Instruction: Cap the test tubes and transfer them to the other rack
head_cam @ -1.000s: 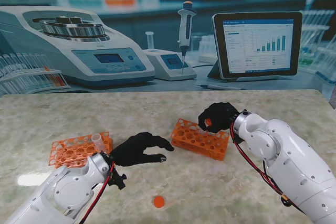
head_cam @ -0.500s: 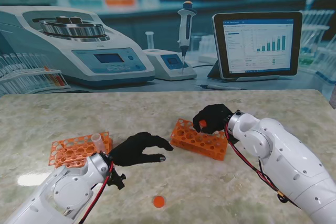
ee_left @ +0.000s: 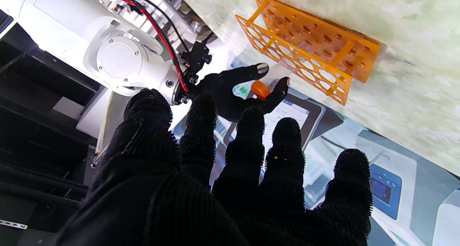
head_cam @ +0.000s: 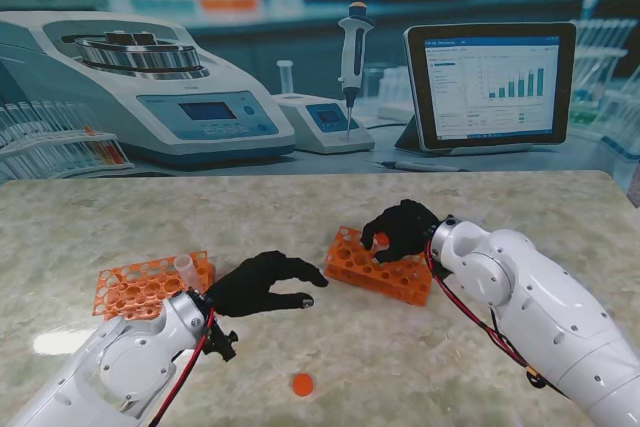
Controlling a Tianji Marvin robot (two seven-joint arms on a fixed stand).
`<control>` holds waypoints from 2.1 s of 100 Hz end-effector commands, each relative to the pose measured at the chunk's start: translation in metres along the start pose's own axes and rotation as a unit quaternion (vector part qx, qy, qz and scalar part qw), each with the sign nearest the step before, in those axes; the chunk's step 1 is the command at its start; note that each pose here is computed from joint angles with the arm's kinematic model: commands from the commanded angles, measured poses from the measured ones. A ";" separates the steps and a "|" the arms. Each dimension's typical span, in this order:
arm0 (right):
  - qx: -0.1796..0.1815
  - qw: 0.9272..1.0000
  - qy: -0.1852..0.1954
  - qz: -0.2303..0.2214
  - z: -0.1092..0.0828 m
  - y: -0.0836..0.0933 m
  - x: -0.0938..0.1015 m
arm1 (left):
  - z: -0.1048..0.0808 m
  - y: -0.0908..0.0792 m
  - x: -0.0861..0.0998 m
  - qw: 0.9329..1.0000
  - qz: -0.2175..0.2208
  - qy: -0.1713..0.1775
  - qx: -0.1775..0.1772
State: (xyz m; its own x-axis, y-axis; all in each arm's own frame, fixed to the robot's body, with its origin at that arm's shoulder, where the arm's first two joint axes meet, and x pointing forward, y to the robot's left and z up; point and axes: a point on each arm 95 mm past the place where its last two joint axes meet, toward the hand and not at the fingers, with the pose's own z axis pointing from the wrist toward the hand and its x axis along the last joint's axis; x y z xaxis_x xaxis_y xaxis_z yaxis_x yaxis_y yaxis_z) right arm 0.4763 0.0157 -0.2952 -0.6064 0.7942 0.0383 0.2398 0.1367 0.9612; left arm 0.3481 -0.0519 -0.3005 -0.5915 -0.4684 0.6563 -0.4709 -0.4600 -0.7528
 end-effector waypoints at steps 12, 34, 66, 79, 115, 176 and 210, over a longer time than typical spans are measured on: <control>-0.005 1.000 0.004 0.002 -0.001 -0.003 0.002 | -0.001 0.000 0.001 1.000 0.001 -0.001 -0.001; -0.025 1.000 0.003 0.008 -0.004 -0.001 0.001 | -0.001 0.000 0.001 1.000 0.001 -0.001 -0.002; -0.069 0.998 0.001 0.009 -0.020 0.005 0.004 | -0.001 0.000 0.001 1.000 0.000 0.000 -0.002; -0.092 0.996 0.005 0.005 -0.032 0.009 0.008 | -0.001 0.000 0.001 1.000 -0.001 -0.001 -0.002; -0.163 0.986 0.026 0.011 -0.074 0.006 0.035 | 0.000 0.001 0.001 1.000 -0.001 -0.001 -0.004; -0.219 0.971 0.063 0.077 -0.136 -0.031 0.092 | 0.001 0.002 0.001 1.000 0.000 -0.003 -0.009; -0.210 0.971 0.063 0.093 -0.144 -0.049 0.103 | 0.000 0.002 0.001 1.000 0.006 -0.007 -0.011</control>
State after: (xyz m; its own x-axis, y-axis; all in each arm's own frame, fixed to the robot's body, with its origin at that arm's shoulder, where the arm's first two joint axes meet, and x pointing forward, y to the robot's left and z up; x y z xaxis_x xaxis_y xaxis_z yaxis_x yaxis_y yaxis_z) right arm 0.2977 0.0028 -0.2928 -0.6786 0.7028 0.2133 0.0149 -0.2772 0.9607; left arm 0.3480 -0.0537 -0.3016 -0.5901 -0.4788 0.6500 -0.4772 -0.4426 -0.7592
